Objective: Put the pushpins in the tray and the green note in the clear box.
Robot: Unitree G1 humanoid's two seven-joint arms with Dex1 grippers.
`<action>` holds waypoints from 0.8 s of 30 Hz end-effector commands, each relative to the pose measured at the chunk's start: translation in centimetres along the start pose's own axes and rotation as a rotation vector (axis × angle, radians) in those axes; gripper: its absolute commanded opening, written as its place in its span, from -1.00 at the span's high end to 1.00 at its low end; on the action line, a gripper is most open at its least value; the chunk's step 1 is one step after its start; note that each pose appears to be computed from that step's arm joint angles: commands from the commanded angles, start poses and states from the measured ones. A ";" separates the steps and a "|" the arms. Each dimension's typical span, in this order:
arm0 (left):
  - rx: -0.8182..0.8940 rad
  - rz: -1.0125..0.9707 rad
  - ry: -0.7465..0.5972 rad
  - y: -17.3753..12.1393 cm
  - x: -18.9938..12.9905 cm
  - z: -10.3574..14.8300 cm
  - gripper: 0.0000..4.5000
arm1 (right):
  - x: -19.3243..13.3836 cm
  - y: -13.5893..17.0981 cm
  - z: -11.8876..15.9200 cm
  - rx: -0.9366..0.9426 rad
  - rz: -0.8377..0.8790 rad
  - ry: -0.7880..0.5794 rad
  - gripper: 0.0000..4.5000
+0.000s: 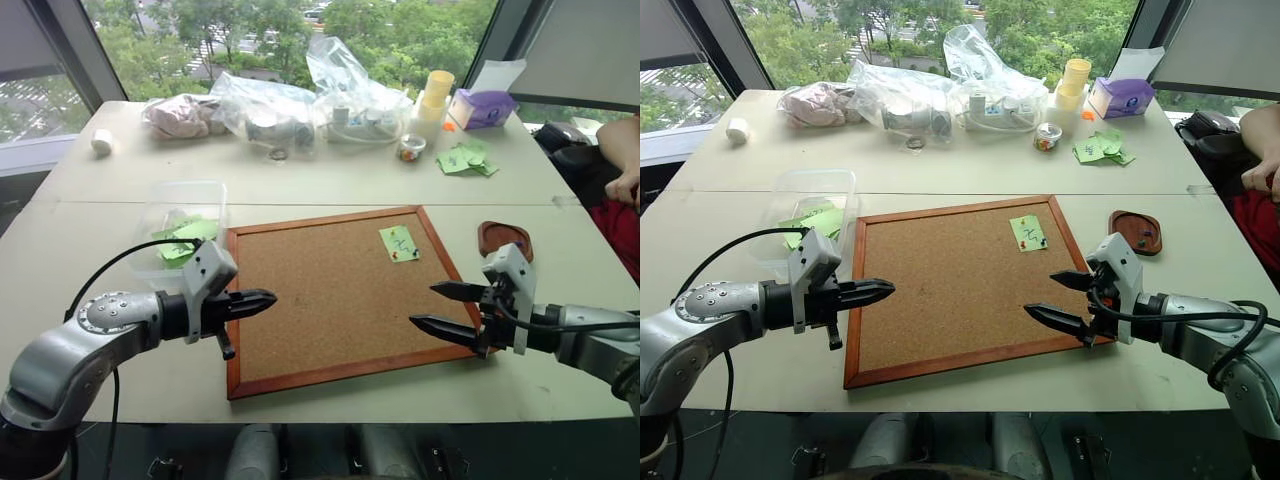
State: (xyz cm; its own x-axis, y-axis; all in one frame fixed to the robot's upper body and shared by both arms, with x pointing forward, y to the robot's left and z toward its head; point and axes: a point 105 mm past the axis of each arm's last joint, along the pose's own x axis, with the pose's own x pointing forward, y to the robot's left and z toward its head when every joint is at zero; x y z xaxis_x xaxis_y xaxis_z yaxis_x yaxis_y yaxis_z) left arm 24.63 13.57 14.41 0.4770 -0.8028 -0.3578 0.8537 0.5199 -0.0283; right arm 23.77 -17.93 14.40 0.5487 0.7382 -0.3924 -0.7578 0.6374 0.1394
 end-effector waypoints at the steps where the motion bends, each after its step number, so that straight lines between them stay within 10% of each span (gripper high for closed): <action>1: 0.030 0.006 -0.031 0.0 -0.1 0.8 0.99 | 0.1 0.5 1.0 -0.037 0.011 -0.030 -1.00; 24: 0.132 -0.031 -0.103 0.5 2.2 4.4 0.99 | 1.0 -2.4 3.3 -0.078 -0.101 -0.085 -1.00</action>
State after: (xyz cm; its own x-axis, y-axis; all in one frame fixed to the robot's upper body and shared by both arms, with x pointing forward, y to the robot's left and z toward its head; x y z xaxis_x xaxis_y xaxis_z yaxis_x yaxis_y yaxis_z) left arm 27.11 11.40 17.27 0.4815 -0.8317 -0.2764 0.8730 0.4830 0.0676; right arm 26.80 -17.93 15.74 0.6252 0.6941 -0.3570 -0.7228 0.6874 0.0707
